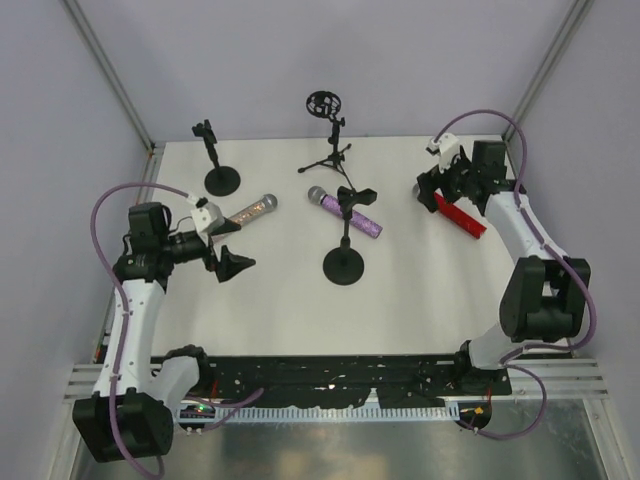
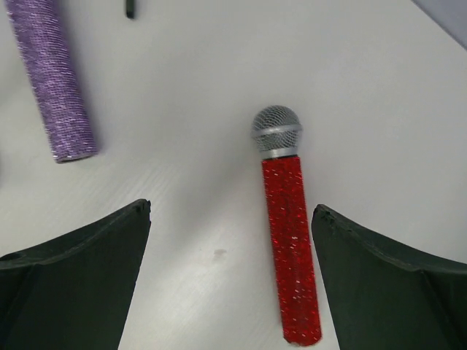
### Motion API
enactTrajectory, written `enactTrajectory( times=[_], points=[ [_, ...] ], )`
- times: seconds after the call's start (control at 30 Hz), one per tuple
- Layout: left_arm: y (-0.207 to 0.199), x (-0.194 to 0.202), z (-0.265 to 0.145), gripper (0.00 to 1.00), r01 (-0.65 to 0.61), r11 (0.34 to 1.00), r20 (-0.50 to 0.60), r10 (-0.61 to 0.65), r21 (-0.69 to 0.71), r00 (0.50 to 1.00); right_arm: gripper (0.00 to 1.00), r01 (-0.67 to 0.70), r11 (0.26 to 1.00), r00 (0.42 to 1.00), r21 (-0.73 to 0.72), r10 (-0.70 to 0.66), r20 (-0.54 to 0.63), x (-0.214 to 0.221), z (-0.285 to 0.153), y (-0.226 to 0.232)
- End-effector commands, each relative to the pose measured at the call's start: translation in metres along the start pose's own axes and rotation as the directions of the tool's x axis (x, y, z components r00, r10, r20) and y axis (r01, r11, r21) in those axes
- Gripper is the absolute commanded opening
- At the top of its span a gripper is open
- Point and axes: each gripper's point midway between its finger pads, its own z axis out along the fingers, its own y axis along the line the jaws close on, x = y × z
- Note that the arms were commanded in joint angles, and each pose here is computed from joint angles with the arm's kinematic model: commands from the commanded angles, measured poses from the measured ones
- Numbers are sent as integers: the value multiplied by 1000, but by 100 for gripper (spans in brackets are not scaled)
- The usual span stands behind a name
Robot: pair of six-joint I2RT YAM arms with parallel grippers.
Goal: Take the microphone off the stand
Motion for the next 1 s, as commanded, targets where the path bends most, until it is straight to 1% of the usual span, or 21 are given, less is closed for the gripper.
enactTrajectory(
  times=[0.0,0.03,0.07,0.1,0.17,0.2,0.23,0.27,0.3,0.37,0.43,0.47,0.5,0.57,0.6,0.63,0.67,0.7,0.73,0.77,0.97],
  points=[
    [0,-16,24,100,-90,996,41,89,22,995,95,11,994,928,-106,29,372,-53,-17,44],
    [3,-15,28,100,-89,996,40,88,12,995,95,63,992,884,-110,-4,467,-74,-34,52],
    [-2,-22,40,100,-115,993,58,113,31,992,95,68,990,857,-121,4,515,-75,-43,63],
    [-4,-25,48,100,-126,991,71,123,37,990,95,110,981,830,-162,-1,558,-80,-50,77],
    [-8,-29,63,100,-122,991,83,116,63,990,95,166,969,761,-185,-6,649,-90,-67,98],
    [-8,-32,68,100,-123,990,89,117,70,989,95,179,963,750,-201,-1,662,-84,-70,110],
    [-9,-32,74,100,-119,990,90,112,81,990,95,190,961,723,-202,2,690,-88,-76,114],
    [-9,-33,78,100,-119,989,99,110,87,989,95,215,946,716,-242,16,698,-86,-77,135],
    [-7,-34,83,100,-107,990,110,97,89,989,96,234,939,699,-251,17,715,-88,-82,143],
    [-4,-37,89,100,-71,993,135,59,92,989,96,263,920,695,-292,29,719,-83,-82,168],
    [-2,-34,93,100,-14,995,134,0,101,991,96,280,910,687,-307,33,725,-81,-82,188],
    [-3,-32,93,100,-3,995,137,-11,101,991,96,265,920,686,-290,32,727,-82,-79,189],
    [-2,-31,94,100,1,995,139,-15,99,990,96,284,908,682,-307,34,730,-80,-76,205],
    [-3,-27,93,100,5,997,145,-17,83,989,97,278,909,679,-312,43,733,-79,-69,220],
    [-3,-27,92,100,2,997,147,-13,73,989,97,256,914,690,-315,55,722,-77,-62,223],
    [-2,-28,90,100,-4,998,152,-5,57,988,98,253,912,678,-323,71,731,-79,-61,230],
    [-1,-30,89,100,-11,999,158,5,42,987,100,222,917,691,-330,90,717,-76,-53,230],
    [-1,-29,88,100,-16,999,159,10,37,987,100,213,914,690,-344,108,716,-75,-48,235],
    [-2,-28,87,100,-18,999,158,12,33,987,100,201,920,684,-336,113,720,-77,-46,234],
    [-2,-28,86,100,-24,999,158,18,32,987,97,190,920,696,-342,119,708,-72,-40,236],
    [-1,-22,88,100,-20,999,152,16,26,988,95,159,940,718,-301,99,689,-66,-20,236]
  ],
)
